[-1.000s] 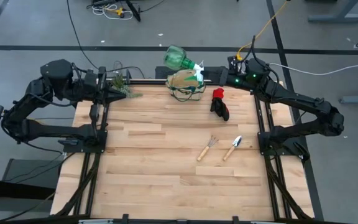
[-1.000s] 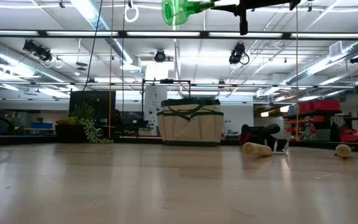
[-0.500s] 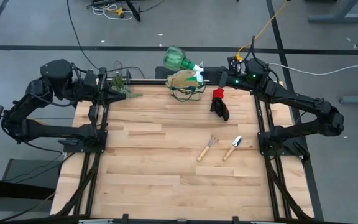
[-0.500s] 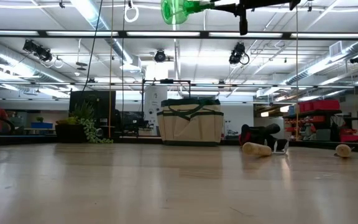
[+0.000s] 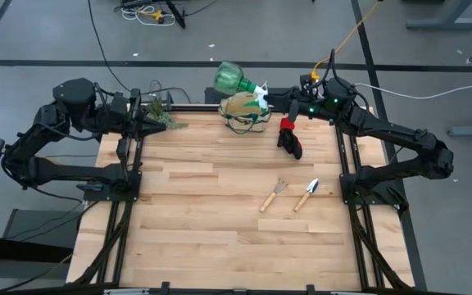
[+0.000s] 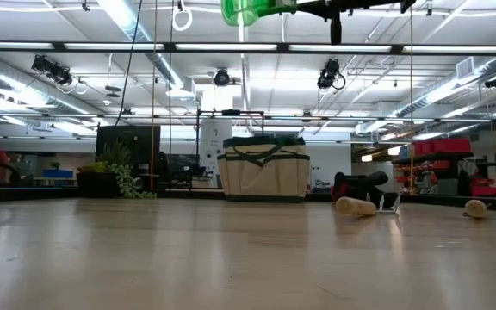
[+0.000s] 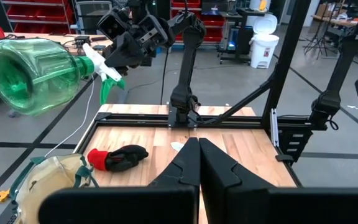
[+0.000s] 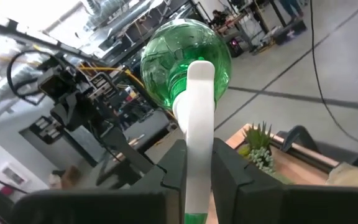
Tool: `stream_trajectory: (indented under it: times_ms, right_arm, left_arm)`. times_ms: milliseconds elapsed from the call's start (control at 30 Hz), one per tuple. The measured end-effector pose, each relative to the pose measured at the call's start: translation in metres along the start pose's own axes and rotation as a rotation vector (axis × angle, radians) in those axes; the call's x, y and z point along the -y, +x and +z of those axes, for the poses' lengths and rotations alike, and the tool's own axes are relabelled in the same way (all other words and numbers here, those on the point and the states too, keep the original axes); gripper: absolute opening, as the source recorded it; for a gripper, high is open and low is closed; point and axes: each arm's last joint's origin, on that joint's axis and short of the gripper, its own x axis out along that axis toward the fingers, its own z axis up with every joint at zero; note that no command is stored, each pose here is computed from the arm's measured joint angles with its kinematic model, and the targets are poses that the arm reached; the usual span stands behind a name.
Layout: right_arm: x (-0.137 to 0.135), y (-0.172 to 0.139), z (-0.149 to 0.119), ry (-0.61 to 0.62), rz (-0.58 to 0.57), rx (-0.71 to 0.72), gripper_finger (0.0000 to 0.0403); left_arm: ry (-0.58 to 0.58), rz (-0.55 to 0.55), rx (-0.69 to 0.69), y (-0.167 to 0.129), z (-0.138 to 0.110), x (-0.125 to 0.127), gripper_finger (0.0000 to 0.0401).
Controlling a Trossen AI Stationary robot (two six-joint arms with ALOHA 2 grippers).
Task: Pick & Place Garden tools in Gardening bag
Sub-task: Put the green spray bottle into the white gardening bag
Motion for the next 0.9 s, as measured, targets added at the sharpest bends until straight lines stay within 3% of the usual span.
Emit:
stream_trajectory:
  times_ms: [900]
  right_arm:
    - [-0.0007, 0.0004, -0.0014, -0.475, -0.005, -0.006, 0.0043]
  left_arm:
    - [0.002, -0.001, 0.0, 0.0, 0.0, 0.0, 0.0002]
